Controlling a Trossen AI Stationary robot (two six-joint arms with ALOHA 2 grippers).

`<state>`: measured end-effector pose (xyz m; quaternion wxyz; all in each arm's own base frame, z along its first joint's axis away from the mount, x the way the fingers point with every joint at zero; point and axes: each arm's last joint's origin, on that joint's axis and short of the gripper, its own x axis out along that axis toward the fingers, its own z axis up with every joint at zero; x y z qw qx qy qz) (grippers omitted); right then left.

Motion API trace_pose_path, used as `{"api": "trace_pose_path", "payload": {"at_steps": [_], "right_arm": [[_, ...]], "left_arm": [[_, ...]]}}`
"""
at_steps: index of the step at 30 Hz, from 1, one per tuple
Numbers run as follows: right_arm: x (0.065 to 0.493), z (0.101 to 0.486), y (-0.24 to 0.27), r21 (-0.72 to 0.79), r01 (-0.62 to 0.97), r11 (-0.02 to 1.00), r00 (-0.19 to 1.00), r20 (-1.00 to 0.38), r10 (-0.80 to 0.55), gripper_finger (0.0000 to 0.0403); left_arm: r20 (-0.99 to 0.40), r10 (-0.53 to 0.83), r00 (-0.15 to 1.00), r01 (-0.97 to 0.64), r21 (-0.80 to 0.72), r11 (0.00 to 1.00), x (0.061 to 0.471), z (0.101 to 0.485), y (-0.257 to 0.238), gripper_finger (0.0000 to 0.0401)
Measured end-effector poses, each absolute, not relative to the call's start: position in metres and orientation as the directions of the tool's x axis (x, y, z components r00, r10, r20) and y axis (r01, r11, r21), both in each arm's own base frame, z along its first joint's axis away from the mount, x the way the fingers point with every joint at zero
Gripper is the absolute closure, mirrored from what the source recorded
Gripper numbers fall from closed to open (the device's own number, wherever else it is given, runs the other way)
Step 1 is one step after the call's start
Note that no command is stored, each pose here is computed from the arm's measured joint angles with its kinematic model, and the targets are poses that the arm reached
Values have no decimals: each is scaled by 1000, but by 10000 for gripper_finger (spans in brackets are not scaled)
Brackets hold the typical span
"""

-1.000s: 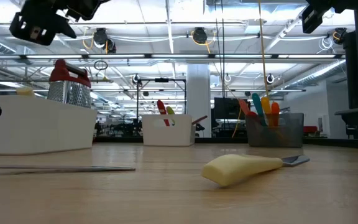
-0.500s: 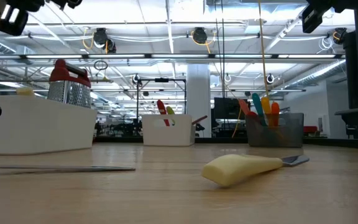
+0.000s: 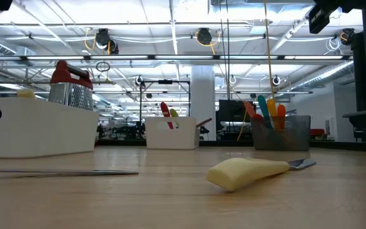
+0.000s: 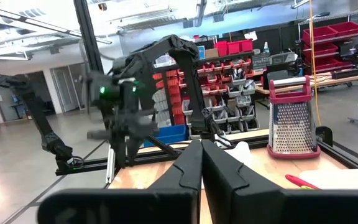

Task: Pick & Place Kitchen Items
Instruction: Put the yellow knife into the bottom white bin

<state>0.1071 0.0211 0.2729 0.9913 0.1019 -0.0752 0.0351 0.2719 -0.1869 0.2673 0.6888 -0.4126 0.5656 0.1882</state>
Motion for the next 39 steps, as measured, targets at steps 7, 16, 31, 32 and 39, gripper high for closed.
{"api": "trace_pose_path", "payload": {"at_steps": [7,16,31,32,39], "right_arm": [[107,273,21,197,-85,977,986,157,54,399],[107,273,21,197,-84,977,986,157,54,399],[107,273,21,197,-84,977,986,157,53,399],[107,273,21,197,-85,977,986,157,54,399],[107,273,21,197,-84,977,986,157,53,399]], "left_arm": [[-976,-171,134,-743,-213,634,278,229,-205,308],[-980,-170,101,-726,-190,661,280,219,-208,308],[-975,-161,153,-647,-222,729,282,220,-212,264],[-975,-152,159,-647,-220,730,282,220,-212,251],[-971,-60,230,-549,-180,816,278,220,-217,184]]}}
